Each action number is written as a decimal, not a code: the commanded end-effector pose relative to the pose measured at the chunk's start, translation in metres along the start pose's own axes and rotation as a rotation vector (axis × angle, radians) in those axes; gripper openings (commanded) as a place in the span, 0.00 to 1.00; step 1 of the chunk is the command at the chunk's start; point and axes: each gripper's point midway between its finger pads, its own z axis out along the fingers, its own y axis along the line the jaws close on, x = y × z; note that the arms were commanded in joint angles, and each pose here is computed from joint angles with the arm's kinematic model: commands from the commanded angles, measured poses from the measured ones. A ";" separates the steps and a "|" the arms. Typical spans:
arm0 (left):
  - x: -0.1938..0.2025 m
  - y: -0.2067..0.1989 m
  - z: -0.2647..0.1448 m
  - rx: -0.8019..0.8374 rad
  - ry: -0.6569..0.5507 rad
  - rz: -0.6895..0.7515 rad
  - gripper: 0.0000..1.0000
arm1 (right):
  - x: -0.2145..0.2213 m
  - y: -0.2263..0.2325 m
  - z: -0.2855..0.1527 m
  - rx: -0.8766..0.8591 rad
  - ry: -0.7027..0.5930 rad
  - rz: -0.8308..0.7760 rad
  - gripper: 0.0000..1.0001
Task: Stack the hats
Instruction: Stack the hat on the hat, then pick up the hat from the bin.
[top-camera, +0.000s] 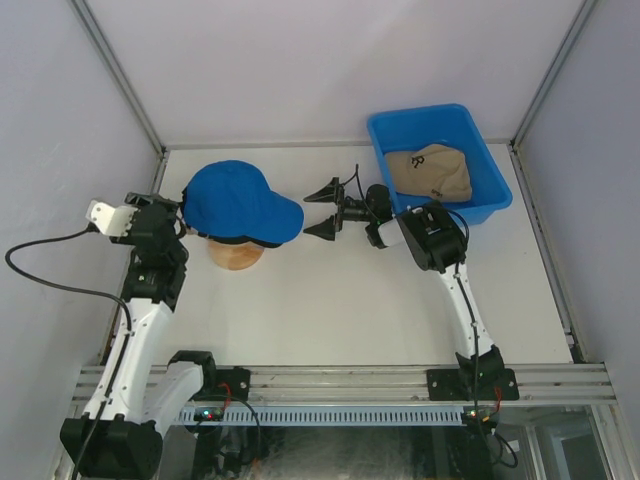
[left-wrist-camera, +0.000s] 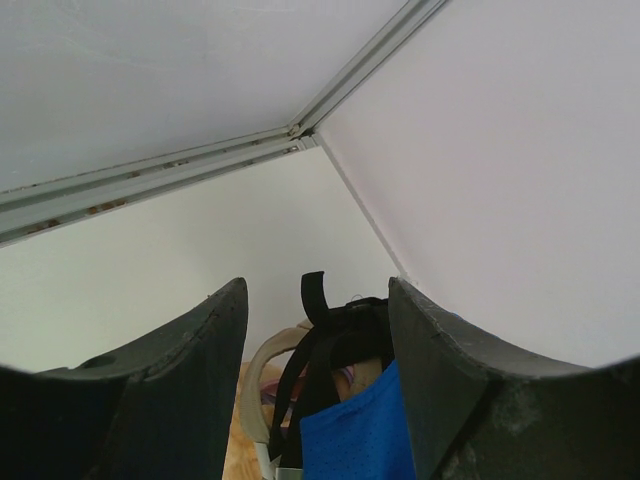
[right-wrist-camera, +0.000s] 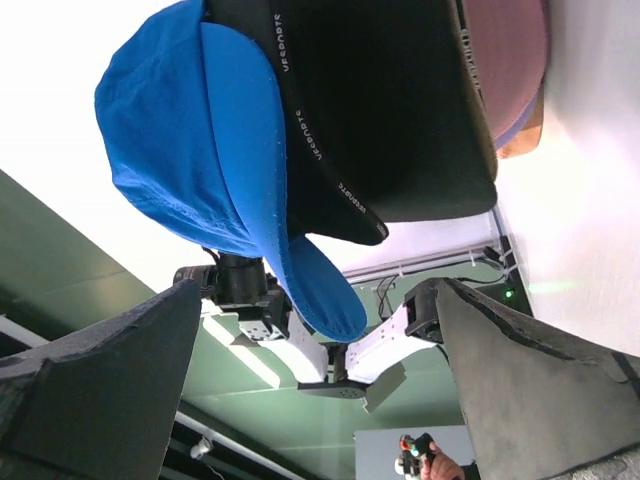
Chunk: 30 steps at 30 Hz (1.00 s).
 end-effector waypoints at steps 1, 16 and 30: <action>-0.026 -0.013 -0.008 0.034 -0.044 -0.069 0.63 | 0.020 0.050 -0.005 -0.009 0.009 -0.113 1.00; -0.054 -0.005 -0.032 0.050 -0.080 -0.097 0.62 | 0.040 0.092 -0.014 0.376 -0.151 -0.536 1.00; -0.055 -0.020 -0.044 0.136 -0.019 -0.077 0.62 | -0.016 0.174 -0.134 0.902 -0.701 -0.966 1.00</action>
